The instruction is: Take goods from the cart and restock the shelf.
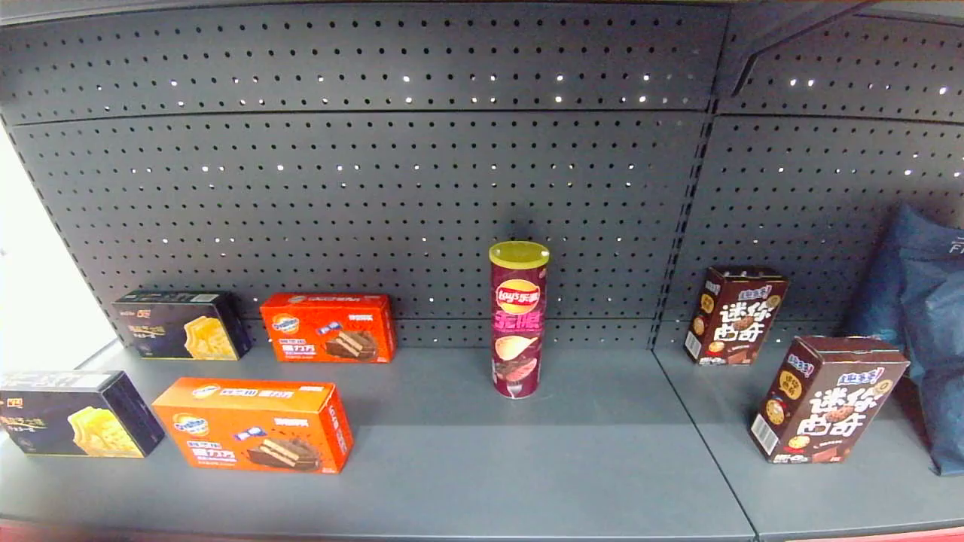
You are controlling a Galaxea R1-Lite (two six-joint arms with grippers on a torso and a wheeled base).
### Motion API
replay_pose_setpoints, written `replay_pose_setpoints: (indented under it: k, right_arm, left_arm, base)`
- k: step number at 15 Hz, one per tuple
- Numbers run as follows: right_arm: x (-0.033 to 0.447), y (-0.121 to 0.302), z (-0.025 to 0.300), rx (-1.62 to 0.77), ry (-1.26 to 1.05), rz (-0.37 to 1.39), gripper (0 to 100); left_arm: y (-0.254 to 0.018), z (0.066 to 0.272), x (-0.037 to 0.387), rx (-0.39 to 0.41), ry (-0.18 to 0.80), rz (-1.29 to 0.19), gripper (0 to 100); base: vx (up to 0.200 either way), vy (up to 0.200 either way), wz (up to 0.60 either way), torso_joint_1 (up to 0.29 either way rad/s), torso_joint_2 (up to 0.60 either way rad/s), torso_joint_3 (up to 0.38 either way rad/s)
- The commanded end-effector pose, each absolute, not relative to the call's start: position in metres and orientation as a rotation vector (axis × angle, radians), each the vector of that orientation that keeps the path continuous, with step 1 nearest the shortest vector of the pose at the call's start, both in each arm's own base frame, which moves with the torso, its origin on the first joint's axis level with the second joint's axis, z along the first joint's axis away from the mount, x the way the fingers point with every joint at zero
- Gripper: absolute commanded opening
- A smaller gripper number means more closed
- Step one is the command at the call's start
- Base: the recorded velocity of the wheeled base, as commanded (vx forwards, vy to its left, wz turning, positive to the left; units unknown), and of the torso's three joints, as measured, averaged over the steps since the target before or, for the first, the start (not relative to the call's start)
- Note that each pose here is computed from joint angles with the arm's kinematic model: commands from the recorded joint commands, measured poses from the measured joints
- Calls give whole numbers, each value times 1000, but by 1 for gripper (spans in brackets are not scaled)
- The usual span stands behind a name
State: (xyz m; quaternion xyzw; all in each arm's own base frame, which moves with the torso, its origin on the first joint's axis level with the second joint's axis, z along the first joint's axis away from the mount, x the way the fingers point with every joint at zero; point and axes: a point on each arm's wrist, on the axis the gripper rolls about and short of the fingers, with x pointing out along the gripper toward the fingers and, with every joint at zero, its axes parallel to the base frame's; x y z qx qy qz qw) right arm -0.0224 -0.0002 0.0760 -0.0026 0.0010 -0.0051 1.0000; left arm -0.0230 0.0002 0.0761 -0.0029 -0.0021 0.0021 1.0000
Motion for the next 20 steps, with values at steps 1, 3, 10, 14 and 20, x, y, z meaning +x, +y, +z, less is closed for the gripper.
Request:
replay_pose_setpoints:
  k: [1, 3, 10, 14, 20]
  right_arm:
    - [-22, 0, 76, -6, 3, -11, 100]
    - [-22, 0, 76, -6, 2, -12, 100]
    - [-22, 0, 76, -6, 3, -12, 100]
    - [-22, 0, 76, -6, 3, -12, 100]
    - [-22, 0, 76, -6, 3, -12, 100]
  left_arm:
    - [0, 76, -23, -6, -5, 5, 100]
    - [0, 76, -23, -6, -5, 5, 100]
    - [0, 76, -23, -6, -3, 5, 100]
    - [0, 76, -23, -6, -5, 5, 100]
    - [0, 76, -23, -6, -5, 5, 100]
  base:
    - [0, 0, 600, 2, -2, 2]
    - [0, 0, 600, -5, 2, 2]
    - [0, 0, 600, 2, -1, 4]
    - [0, 0, 600, 1, 7, 2]
    - [0, 0, 600, 5, 2, 7]
